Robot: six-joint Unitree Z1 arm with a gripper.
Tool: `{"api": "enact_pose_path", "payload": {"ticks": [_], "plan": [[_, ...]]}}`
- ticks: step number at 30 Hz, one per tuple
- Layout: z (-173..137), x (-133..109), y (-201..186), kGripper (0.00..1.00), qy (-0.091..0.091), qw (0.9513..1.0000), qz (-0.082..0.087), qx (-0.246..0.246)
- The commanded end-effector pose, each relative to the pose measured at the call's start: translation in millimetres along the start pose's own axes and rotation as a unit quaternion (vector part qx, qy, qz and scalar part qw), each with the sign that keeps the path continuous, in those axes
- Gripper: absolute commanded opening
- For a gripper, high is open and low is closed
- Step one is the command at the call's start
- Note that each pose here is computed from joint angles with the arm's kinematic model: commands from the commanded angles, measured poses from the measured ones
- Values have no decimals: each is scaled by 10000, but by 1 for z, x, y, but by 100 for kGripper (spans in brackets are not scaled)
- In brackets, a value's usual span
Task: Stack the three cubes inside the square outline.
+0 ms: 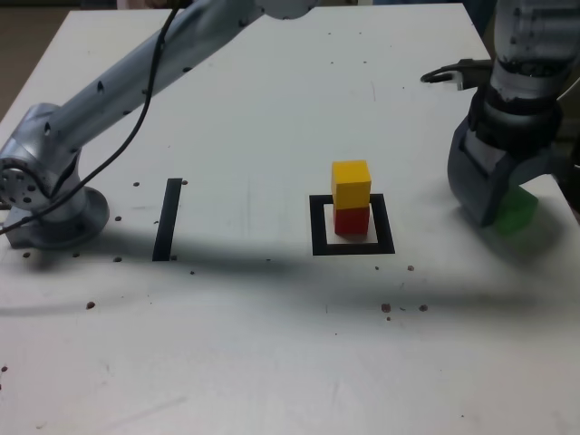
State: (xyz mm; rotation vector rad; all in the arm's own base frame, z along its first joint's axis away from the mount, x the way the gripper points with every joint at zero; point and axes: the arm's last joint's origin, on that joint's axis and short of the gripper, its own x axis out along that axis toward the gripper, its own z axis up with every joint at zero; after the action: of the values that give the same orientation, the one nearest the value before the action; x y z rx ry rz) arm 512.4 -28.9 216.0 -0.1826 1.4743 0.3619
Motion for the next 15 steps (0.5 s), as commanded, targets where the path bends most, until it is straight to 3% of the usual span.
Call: {"api": "enact_pose_path", "payload": {"ticks": [1,6,10,15], "plan": [[0,-4,0,100,-64,10000,-27,-9],[-2,4,-1,98,126,9998,-160,-35],[-5,7,-2,90,300,9992,-264,-79],[-5,8,-3,81,345,9989,-309,-99]]}}
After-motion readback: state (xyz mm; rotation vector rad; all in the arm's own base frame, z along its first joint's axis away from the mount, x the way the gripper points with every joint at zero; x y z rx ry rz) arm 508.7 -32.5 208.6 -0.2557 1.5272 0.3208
